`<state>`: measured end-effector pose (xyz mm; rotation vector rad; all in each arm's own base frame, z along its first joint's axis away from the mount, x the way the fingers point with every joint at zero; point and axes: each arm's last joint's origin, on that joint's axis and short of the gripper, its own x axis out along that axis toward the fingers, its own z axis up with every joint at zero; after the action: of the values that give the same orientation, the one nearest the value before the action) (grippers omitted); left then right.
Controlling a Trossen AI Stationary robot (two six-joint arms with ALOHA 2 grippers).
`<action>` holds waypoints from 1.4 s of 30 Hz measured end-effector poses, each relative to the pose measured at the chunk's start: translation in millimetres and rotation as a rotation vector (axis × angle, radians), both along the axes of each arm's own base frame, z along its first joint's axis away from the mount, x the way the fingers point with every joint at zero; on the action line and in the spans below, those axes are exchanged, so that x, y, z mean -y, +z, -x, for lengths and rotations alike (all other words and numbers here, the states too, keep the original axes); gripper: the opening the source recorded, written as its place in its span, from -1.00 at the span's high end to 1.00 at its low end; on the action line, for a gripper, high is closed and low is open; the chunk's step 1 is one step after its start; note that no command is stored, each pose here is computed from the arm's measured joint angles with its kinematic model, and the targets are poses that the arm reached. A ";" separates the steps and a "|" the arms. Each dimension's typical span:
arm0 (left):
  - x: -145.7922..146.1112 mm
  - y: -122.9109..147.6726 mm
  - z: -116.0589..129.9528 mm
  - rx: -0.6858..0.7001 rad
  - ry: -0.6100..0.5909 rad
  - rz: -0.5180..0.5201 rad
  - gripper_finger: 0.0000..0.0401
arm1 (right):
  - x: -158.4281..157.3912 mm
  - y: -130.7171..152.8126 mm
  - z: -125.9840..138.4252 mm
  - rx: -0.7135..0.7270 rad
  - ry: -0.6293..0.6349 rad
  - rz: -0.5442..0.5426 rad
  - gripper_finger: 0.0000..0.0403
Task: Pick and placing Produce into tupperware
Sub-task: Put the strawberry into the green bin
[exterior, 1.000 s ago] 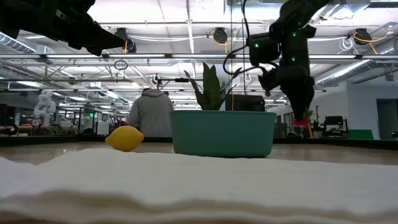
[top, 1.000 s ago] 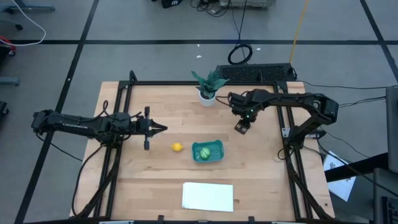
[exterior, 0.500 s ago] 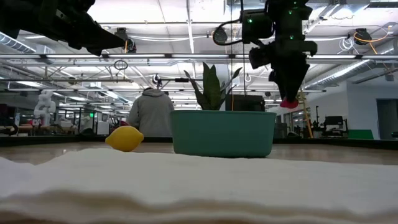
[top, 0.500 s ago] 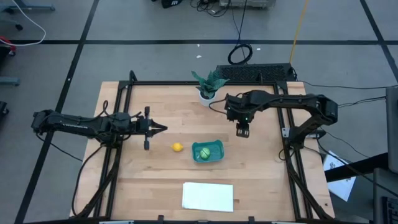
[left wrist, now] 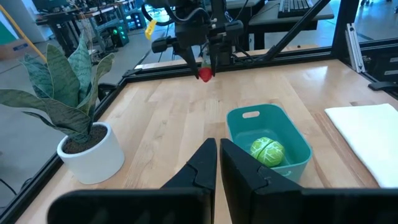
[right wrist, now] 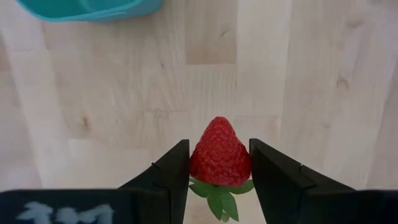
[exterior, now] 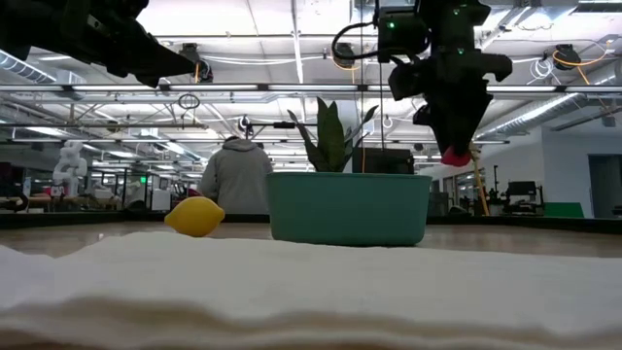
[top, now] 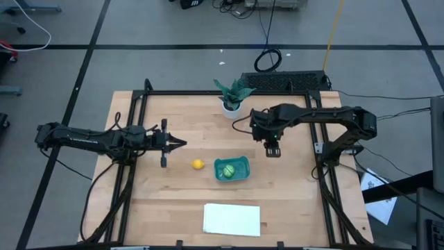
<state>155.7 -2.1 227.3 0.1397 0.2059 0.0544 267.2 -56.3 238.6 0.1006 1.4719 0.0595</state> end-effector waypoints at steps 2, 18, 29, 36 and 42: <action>-0.1 0.0 0.0 0.000 0.000 0.000 0.87 | 0.0 4.6 -1.6 0.011 -0.008 -0.011 0.31; -0.2 -0.1 0.0 -0.001 0.005 -0.001 0.87 | -13.4 82.6 -0.9 0.330 0.002 0.035 0.31; -0.2 0.0 0.0 0.000 0.006 -0.001 0.87 | -30.4 133.3 44.2 0.595 0.045 -0.004 0.33; -0.2 0.0 0.0 0.000 0.006 0.000 0.87 | -46.6 154.4 67.8 0.724 0.089 -0.005 0.34; -0.2 0.0 0.0 0.000 0.006 0.000 0.87 | -53.8 164.3 89.9 0.818 0.075 0.050 0.34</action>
<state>155.6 -1.9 227.2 0.1395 0.2067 0.0601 177.3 -2.4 402.9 -0.0227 0.6588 0.1096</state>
